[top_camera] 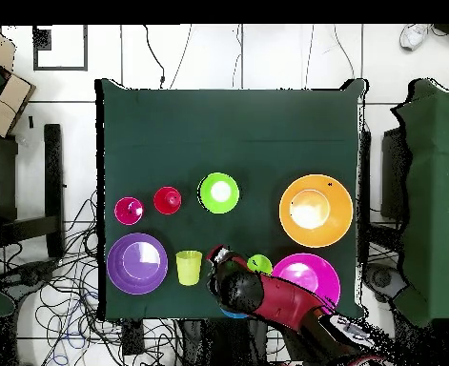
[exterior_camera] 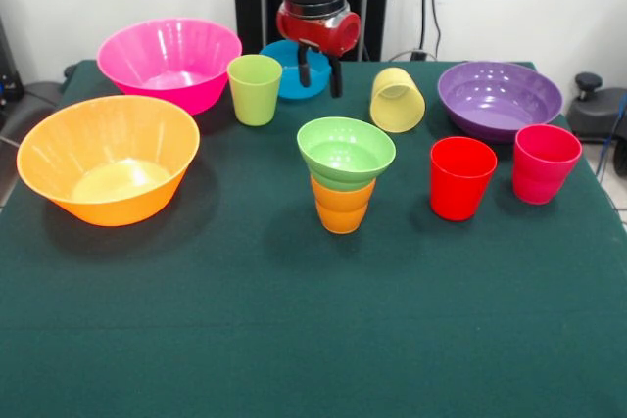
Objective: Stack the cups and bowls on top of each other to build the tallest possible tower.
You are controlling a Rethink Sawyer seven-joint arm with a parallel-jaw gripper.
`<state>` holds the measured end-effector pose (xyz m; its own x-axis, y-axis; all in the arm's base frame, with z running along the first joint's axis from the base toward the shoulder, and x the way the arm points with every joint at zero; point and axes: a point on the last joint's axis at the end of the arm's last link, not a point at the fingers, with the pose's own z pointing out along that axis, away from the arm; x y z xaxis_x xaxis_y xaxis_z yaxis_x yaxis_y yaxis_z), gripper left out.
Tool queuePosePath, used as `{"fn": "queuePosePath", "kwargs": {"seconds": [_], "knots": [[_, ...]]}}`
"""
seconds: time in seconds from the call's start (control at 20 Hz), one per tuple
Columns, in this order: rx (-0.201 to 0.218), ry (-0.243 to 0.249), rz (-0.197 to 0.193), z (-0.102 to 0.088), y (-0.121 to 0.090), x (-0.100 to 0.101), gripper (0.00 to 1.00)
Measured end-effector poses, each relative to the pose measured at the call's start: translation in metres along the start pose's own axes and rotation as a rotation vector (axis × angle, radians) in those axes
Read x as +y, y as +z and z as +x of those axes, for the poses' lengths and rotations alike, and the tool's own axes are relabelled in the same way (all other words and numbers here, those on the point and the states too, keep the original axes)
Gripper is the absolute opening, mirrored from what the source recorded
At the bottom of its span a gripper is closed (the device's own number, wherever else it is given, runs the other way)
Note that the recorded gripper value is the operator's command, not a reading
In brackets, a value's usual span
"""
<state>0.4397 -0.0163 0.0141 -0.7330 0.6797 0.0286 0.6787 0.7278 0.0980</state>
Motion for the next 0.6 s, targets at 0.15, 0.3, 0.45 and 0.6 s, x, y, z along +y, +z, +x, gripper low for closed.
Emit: {"fn": "queuePosePath", "kwargs": {"seconds": [0.15, 0.3, 0.45, 0.6], "knots": [[-0.001, 0.003, 0.006, -0.0001, -0.0002, -0.0024, 1.00], [-0.001, 0.004, 0.008, 0.0002, -0.0002, -0.0034, 1.00], [-0.001, 0.005, 0.013, 0.0007, -0.0003, -0.0052, 1.00], [-0.001, 0.006, 0.017, 0.0014, -0.0004, -0.0067, 1.00]]}}
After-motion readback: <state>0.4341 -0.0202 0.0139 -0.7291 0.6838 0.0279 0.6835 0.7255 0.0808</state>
